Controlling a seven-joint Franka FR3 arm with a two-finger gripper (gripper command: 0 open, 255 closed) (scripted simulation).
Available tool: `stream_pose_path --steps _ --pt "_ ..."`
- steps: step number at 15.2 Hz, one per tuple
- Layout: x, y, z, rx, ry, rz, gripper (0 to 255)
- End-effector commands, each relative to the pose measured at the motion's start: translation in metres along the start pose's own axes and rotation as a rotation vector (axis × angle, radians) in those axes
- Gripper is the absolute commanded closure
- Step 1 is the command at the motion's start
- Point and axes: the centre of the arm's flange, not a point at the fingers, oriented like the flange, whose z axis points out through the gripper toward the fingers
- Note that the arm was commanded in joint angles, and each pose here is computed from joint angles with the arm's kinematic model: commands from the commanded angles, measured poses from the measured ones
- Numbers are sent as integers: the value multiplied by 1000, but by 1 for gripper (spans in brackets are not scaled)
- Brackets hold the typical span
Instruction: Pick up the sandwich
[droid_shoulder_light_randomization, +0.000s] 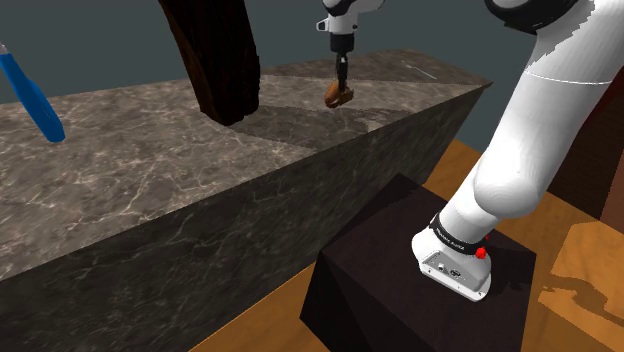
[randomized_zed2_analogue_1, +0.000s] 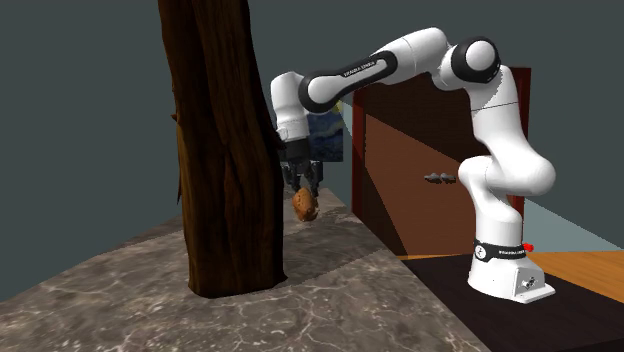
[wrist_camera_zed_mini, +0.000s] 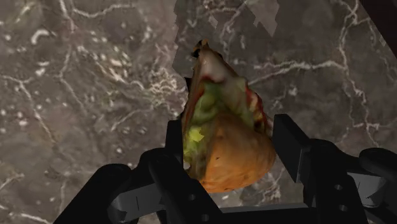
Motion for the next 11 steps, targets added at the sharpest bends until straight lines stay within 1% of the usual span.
stream_pose_path --steps 1,9,11 --pt "-1 -2 -10 0 0 0 255" --pt "-9 -6 -51 0 0 0 255" --pt "-9 -7 -52 0 0 0 255"
